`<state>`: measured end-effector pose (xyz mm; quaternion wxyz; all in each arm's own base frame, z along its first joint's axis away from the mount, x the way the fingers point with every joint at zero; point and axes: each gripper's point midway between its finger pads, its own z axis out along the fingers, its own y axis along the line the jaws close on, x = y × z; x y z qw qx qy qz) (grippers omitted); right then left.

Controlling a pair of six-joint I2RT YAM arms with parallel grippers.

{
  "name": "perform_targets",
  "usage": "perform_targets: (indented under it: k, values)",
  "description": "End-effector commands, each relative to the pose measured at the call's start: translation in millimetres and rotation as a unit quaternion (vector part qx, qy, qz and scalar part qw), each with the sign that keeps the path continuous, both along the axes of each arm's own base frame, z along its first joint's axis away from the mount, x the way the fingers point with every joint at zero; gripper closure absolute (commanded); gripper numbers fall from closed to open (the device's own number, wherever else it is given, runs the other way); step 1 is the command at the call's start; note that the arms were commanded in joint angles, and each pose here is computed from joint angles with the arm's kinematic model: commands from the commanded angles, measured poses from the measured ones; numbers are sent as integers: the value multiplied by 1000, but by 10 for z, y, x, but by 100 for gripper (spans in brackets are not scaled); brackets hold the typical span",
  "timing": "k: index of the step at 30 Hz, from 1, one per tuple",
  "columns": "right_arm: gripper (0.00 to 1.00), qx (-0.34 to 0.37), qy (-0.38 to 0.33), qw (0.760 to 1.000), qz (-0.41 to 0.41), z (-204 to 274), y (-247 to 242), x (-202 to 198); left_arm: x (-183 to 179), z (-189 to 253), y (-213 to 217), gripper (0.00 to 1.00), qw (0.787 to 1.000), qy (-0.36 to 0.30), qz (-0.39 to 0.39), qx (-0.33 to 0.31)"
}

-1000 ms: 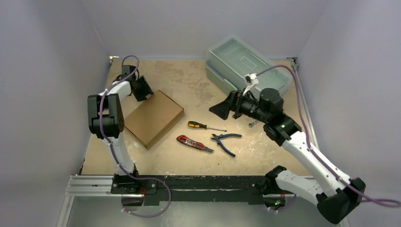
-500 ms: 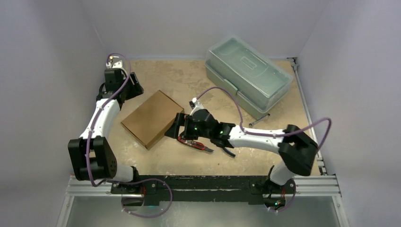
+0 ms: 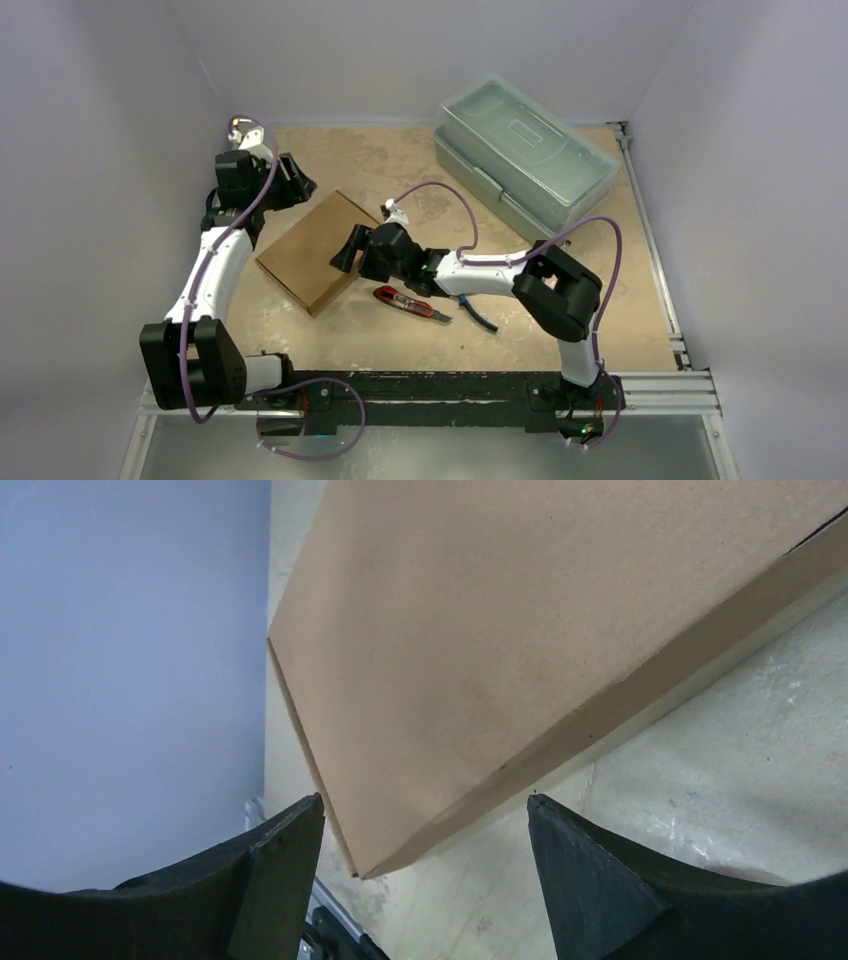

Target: Unpack the express box

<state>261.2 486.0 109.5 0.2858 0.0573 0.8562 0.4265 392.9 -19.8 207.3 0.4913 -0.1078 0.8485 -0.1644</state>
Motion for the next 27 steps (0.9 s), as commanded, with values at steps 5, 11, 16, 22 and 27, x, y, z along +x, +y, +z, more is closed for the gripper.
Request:
perform_targets:
  k: [5, 11, 16, 22, 27]
  values:
    - [25, 13, -3, 997, -76, 60, 87, 414, -39, 259, -417, 44, 994, -48, -97, -25]
    - [48, -2, 1, 997, -80, -107, -5, 856, -22, 201, -420, 45, 995, -39, -90, -12]
    - [53, -33, -22, 998, -44, -158, -206, 1391, 49, 50, -288, 51, 998, -9, -64, -8]
    - [47, -133, -59, 988, 41, -98, -373, 1639, 152, -202, 99, 45, 999, 27, 1, -33]
    - [26, -124, -92, 984, 86, 86, -463, 1333, 198, -527, 321, 43, 992, 63, 45, -96]
